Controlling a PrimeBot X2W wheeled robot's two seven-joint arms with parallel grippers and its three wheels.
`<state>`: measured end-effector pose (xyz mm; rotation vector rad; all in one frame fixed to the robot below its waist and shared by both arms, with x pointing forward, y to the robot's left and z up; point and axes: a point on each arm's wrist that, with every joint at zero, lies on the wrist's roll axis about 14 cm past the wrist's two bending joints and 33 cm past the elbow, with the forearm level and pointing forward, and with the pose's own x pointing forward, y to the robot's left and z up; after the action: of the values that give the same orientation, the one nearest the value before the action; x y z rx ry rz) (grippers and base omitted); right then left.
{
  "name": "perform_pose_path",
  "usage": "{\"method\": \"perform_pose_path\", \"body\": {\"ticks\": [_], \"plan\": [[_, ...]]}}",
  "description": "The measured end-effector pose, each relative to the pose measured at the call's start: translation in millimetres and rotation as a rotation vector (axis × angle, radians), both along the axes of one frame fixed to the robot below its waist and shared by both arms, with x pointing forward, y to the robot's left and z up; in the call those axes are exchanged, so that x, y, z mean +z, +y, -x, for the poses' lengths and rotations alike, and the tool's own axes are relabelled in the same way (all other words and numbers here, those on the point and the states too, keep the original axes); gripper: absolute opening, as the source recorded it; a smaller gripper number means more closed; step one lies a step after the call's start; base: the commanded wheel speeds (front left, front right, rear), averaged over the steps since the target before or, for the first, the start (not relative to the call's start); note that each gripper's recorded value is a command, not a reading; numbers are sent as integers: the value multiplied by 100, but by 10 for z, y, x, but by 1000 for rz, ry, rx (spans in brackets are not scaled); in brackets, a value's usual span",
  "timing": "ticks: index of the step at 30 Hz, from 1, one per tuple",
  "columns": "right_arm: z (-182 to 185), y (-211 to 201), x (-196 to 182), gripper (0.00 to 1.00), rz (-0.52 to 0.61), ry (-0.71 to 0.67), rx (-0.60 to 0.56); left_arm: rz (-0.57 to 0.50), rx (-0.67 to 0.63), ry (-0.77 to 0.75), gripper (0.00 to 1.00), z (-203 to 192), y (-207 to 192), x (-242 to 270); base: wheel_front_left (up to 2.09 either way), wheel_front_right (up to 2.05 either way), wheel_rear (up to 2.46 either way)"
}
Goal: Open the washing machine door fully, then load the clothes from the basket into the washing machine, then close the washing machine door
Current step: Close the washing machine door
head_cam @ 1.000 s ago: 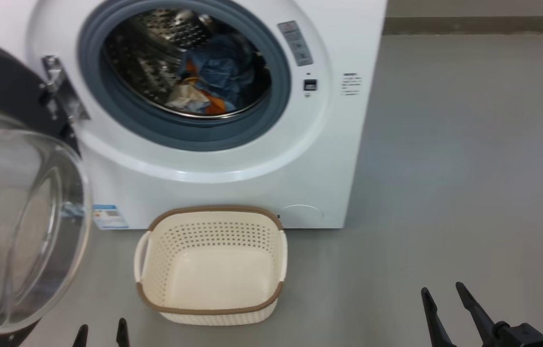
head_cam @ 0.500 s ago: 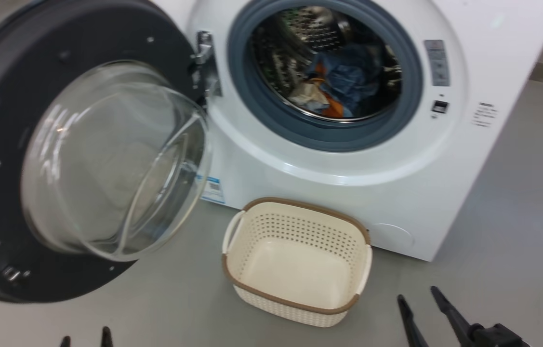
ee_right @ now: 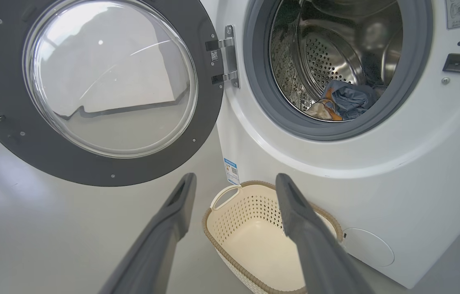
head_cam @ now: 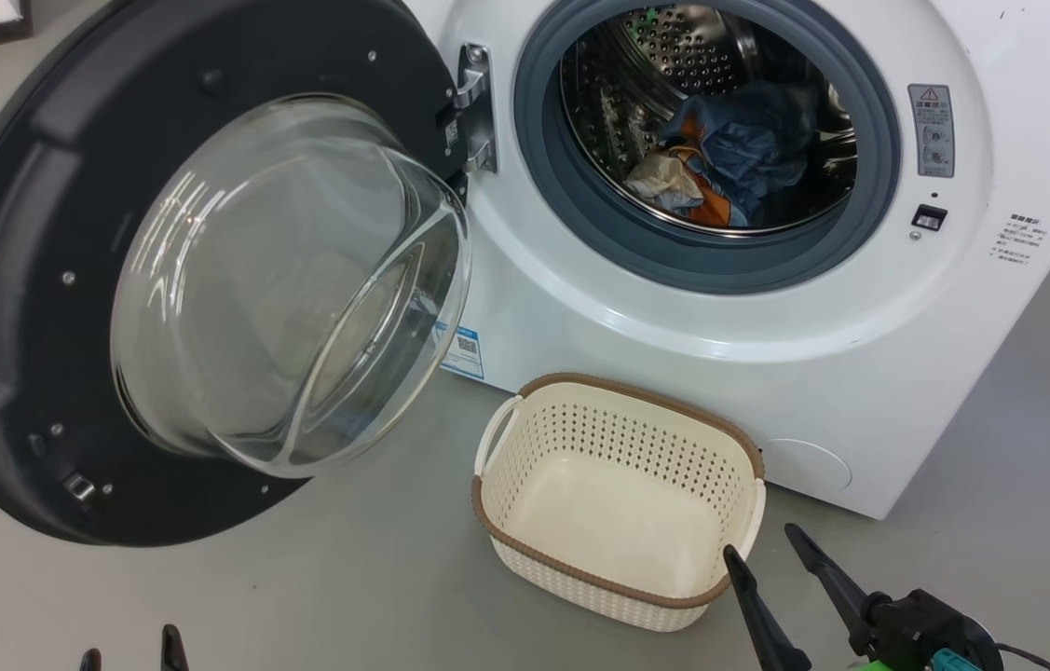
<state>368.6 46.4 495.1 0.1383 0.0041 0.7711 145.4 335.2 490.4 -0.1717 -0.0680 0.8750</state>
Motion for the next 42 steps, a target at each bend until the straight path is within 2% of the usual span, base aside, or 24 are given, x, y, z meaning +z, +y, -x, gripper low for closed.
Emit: {"method": "perform_pose_path", "body": {"ticks": [1, 2, 3, 4, 13, 16, 21, 24, 26, 27, 29, 35, 42], "plan": [[1, 3, -8, 100, 1, 2, 1, -1, 1, -1, 100, 0, 1, 4, 0, 0, 0], [1, 4, -13, 100, 1, 4, 2, -1, 2, -2, 84, 1, 2, 8, 0, 0, 0], [1, 6, -18, 100, 2, 5, 2, 5, 8, -3, 33, 8, 7, 3, 0, 0, 0], [1, 7, -20, 100, 2, 5, 3, 12, 11, -6, 0, 13, 10, -4, 0, 0, 0], [-3, 18, -31, 100, -2, 12, 2, 81, 104, -85, 0, 188, 207, 35, 0, 0, 0], [-7, 22, -36, 100, -4, 15, 0, 194, 194, -201, 0, 367, 388, 16, 0, 0, 0], [6, 34, -54, 100, -5, 22, 3, 203, 275, -354, 0, 624, 729, 173, 0, 0, 0], [7, 26, -62, 100, -5, 25, 1, 218, 328, -518, 0, 731, 979, 329, 0, 0, 0], [5, 23, -64, 100, -6, 27, -2, 299, 352, -695, 0, 749, 1108, 366, 0, 0, 0], [5, 23, -64, 100, -6, 27, -2, 299, 352, -695, 0, 749, 1108, 366, 0, 0, 0], [4, 9, -77, 100, -7, 31, -8, 401, 341, -873, 0, 705, 1238, 418, 0, 0, 0], [-14, -73, -165, 100, -1, 56, -29, 517, 272, -1111, 0, 604, 1792, 759, 0, 0, 0], [-57, -273, -282, 100, 19, 81, -77, 589, 208, -1229, 0, 351, 2178, 1071, 0, 0, 0]]}}
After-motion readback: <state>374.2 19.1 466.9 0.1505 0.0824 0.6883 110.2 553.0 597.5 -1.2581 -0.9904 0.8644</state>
